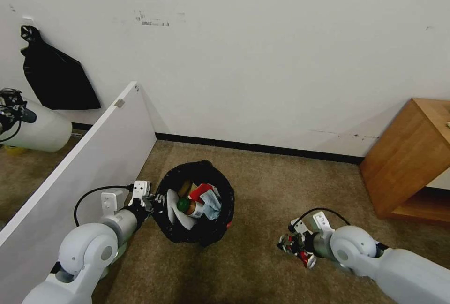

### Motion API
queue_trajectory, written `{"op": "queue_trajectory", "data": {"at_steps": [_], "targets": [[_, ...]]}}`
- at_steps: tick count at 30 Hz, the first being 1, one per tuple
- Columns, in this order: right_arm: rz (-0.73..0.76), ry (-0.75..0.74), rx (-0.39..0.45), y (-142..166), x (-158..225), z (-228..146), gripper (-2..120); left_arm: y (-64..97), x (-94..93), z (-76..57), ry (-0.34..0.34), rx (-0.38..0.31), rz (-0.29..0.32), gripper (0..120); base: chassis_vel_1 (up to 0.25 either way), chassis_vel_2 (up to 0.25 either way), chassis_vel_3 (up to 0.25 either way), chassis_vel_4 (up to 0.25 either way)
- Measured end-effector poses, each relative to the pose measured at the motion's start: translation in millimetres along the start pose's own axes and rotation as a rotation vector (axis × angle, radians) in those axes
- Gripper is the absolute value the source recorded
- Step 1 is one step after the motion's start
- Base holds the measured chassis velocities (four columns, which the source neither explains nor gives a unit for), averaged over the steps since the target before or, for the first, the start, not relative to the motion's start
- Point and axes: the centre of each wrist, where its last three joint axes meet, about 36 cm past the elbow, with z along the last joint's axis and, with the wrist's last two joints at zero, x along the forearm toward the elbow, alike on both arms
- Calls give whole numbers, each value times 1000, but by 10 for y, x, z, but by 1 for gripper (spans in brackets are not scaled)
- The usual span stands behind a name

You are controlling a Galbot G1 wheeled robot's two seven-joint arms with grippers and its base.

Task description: Pick up the trash bin and place the garbage on the floor into it.

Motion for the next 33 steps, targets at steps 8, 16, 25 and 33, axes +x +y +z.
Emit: {"op": "queue_trajectory", "data": {"at_steps": [8, 16, 25, 33], "targets": [[13, -112, 33, -17, 247, -292, 42, -8, 50, -25, 1, -7, 6, 0, 0, 0, 0, 0], [20, -243, 67, 42, 581, -594, 42, -5, 112, -69, -1, -21, 11, 0, 0, 0, 0, 0], [45, -390, 154, 121, 894, -979, 42, 1, 156, -69, 8, -25, 13, 0, 0, 0, 0, 0], [63, -555, 223, 251, 1242, -1276, 42, -2, 134, -158, 13, -21, 37, 0, 0, 0, 0, 0]]}}
